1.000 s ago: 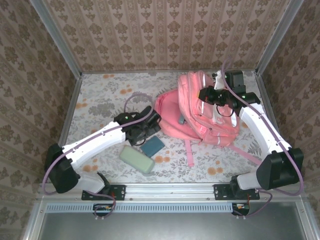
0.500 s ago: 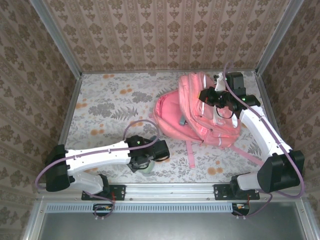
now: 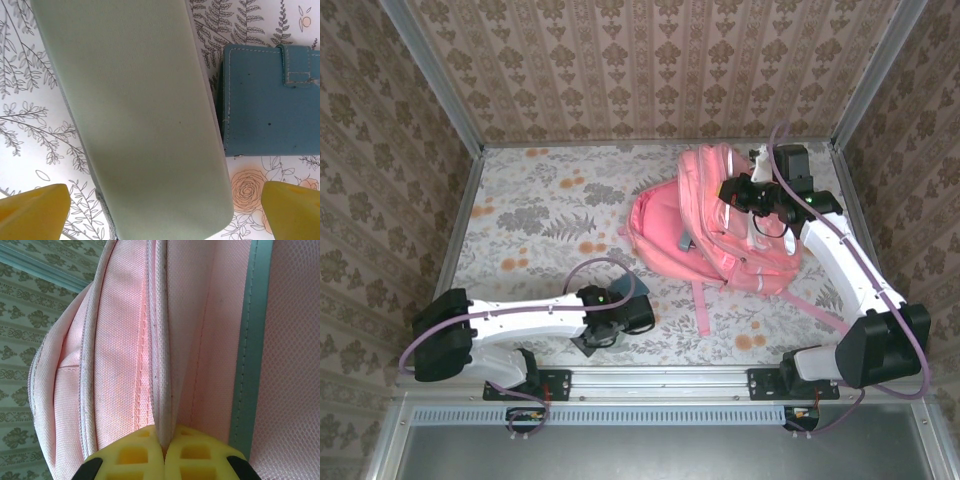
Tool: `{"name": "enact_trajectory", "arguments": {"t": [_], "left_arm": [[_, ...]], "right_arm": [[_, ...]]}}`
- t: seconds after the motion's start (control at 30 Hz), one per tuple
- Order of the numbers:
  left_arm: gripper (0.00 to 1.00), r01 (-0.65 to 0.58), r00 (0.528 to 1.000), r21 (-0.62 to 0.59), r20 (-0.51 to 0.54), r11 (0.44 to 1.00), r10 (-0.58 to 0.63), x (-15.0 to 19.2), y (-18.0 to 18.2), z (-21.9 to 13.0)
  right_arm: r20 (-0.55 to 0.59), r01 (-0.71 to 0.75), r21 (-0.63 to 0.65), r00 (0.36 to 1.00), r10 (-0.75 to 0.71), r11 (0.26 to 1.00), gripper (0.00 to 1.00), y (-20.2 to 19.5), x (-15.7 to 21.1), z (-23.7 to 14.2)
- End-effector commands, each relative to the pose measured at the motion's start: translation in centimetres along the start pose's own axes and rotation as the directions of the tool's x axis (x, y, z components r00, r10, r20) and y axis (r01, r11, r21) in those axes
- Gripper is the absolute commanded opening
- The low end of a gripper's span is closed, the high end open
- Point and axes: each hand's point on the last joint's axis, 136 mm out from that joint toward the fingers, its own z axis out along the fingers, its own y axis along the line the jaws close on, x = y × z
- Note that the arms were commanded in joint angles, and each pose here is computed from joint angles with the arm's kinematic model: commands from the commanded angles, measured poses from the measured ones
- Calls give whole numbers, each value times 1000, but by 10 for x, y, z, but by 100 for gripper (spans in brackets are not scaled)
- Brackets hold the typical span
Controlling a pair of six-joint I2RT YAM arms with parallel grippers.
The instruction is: Pack the student bag
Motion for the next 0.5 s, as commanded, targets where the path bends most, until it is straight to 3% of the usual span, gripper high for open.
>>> {"name": "enact_trajectory", "arguments": {"t": [0.0, 0.07, 0.33, 0.47], "left_arm": [[99, 40, 999, 31, -19, 999, -40, 6, -9, 13], [99, 36, 999, 48, -23, 998, -35, 7, -12, 19], [97, 56, 998, -69, -28, 996, -58, 12, 13, 36], [87, 61, 997, -77, -31, 995, -64, 10, 17, 40]], "right_arm": [[81, 49, -49, 996, -45, 998, 0, 21, -14, -17], [80, 53, -46, 996, -49, 998, 0, 21, -14, -16], [71, 49, -36, 996, -46, 998, 0, 19, -14, -13], [65, 49, -29, 997, -47, 998, 0, 18, -15, -12]]}}
